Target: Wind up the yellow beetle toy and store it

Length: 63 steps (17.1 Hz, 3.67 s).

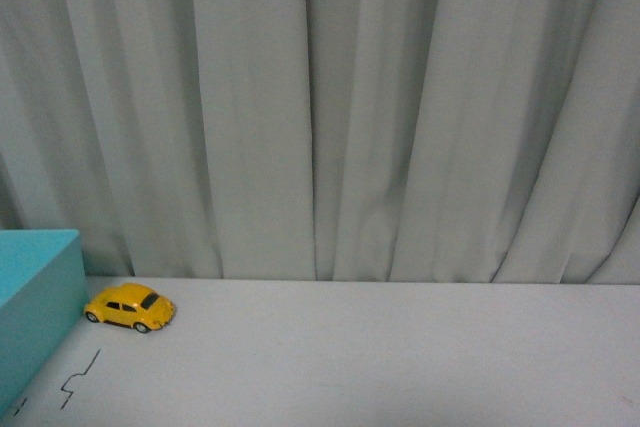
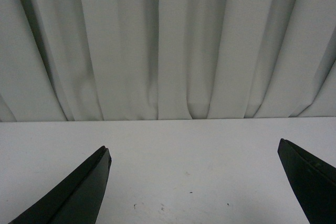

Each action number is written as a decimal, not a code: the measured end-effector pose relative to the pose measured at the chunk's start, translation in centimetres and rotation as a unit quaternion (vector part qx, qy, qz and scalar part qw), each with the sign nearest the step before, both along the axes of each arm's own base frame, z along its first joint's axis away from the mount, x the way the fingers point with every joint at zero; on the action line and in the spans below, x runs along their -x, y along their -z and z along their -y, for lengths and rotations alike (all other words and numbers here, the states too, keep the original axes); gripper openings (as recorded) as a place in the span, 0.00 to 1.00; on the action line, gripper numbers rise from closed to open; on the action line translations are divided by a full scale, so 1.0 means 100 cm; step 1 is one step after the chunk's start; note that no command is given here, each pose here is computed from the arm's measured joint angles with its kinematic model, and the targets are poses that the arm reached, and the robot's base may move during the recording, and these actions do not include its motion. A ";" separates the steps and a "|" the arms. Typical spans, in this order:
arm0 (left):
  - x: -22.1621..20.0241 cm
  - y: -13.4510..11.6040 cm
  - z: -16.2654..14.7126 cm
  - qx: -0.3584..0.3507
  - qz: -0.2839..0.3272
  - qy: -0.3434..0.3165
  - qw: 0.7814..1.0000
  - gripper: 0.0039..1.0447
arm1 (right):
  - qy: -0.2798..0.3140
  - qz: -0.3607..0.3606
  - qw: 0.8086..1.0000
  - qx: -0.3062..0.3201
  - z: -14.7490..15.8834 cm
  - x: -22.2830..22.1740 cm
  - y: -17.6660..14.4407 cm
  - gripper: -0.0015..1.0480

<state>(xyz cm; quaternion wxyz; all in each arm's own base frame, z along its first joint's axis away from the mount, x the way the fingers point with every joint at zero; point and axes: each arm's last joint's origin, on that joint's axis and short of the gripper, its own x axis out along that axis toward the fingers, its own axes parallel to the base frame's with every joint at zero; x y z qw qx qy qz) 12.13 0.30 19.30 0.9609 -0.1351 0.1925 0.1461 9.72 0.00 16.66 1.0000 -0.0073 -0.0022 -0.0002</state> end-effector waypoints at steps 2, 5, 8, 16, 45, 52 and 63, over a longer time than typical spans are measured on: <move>-0.031 -0.010 -0.012 0.011 0.023 -0.005 1.000 0.94 | 0.000 0.000 1.000 0.000 0.000 0.000 0.000 0.94; -0.084 -0.022 -0.030 -0.030 0.024 0.025 0.999 0.94 | 0.000 -0.001 1.000 0.000 0.000 0.000 0.000 0.94; -0.129 -0.033 -0.042 -0.082 0.014 0.075 0.994 0.94 | 0.000 -0.001 1.000 0.000 0.000 0.000 0.000 0.94; -0.274 -0.049 -0.004 -0.407 -0.110 0.428 0.799 0.94 | 0.000 0.000 1.000 0.000 0.000 0.000 0.000 0.94; -0.361 0.096 0.010 -0.531 -0.336 0.586 0.511 0.94 | 0.000 0.000 1.000 0.000 0.000 0.000 0.000 0.94; -0.367 0.095 -0.002 -0.529 -0.348 0.557 0.538 0.72 | 0.000 0.000 1.000 0.000 0.000 0.000 0.000 0.94; -0.358 0.076 0.039 -0.552 -0.220 0.675 0.438 0.31 | 0.000 0.000 1.000 0.000 0.000 0.000 0.000 0.94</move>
